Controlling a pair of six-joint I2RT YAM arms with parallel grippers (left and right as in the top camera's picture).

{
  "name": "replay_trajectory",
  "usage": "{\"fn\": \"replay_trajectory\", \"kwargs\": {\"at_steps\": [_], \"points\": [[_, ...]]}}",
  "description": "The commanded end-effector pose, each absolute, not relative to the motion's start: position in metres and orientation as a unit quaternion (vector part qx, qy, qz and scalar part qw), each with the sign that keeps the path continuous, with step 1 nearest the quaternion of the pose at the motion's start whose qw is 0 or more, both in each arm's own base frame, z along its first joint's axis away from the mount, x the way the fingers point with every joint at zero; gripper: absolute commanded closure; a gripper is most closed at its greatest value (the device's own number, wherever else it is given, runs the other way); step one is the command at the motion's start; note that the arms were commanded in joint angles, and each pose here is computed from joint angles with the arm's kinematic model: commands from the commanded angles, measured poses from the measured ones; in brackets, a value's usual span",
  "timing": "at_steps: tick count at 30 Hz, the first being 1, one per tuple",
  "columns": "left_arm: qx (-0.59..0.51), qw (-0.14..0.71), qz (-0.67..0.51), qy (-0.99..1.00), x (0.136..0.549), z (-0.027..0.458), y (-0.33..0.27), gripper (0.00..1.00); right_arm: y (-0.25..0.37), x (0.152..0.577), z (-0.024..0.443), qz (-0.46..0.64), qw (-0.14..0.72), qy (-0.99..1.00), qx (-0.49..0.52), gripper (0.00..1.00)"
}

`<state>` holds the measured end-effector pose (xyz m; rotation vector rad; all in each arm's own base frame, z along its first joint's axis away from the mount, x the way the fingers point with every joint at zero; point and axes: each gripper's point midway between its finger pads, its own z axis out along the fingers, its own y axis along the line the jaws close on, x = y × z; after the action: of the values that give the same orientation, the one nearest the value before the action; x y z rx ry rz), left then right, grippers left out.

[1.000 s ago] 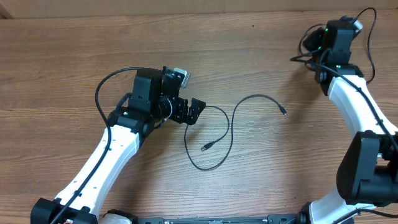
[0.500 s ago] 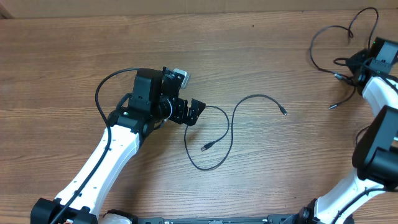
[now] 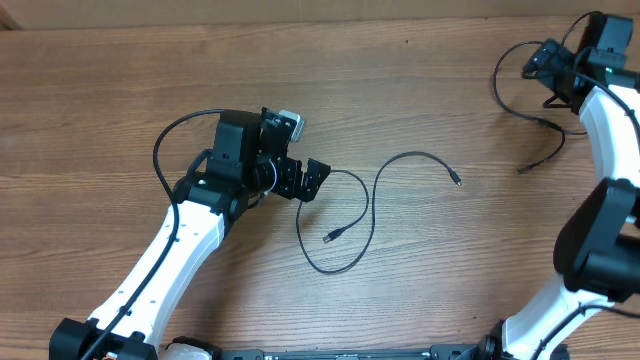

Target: Untangle cables

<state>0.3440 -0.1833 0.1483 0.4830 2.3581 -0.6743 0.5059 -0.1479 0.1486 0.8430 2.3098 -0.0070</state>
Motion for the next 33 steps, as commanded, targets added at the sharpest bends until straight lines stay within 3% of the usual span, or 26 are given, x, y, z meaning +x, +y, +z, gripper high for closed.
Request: {"fn": "replay_trajectory", "kwargs": {"at_steps": [1, 15, 22, 26, 33], "points": [[0.181, 0.331, -0.255, 0.890, 0.348, 0.161, -0.182, 0.00, -0.109, 0.499, 0.216, 0.015, 0.377, 0.881, 0.286, 0.00], [0.189, 0.322, -0.256, 0.892, 0.327, 0.179, -0.176, 0.00, 0.064, 0.432, 0.177, 0.054, 0.222, 0.955, 0.190, 0.00], [0.149, 0.434, -0.133, 0.878, 0.294, 0.259, -0.112, 0.00, 0.099, 0.382, 0.153, 0.014, 0.146, 0.968, 0.206, 0.00], [0.101, 0.542, -0.070, 0.831, 0.247, 0.321, -0.066, 0.01, 0.120, 0.346, 0.141, -0.010, 0.117, 0.976, 0.183, 0.00], [0.084, 0.560, -0.051, 0.823, 0.206, 0.327, -0.045, 0.01, 0.161, 0.270, 0.146, 0.019, 0.120, 0.973, 0.194, 0.00]]}}
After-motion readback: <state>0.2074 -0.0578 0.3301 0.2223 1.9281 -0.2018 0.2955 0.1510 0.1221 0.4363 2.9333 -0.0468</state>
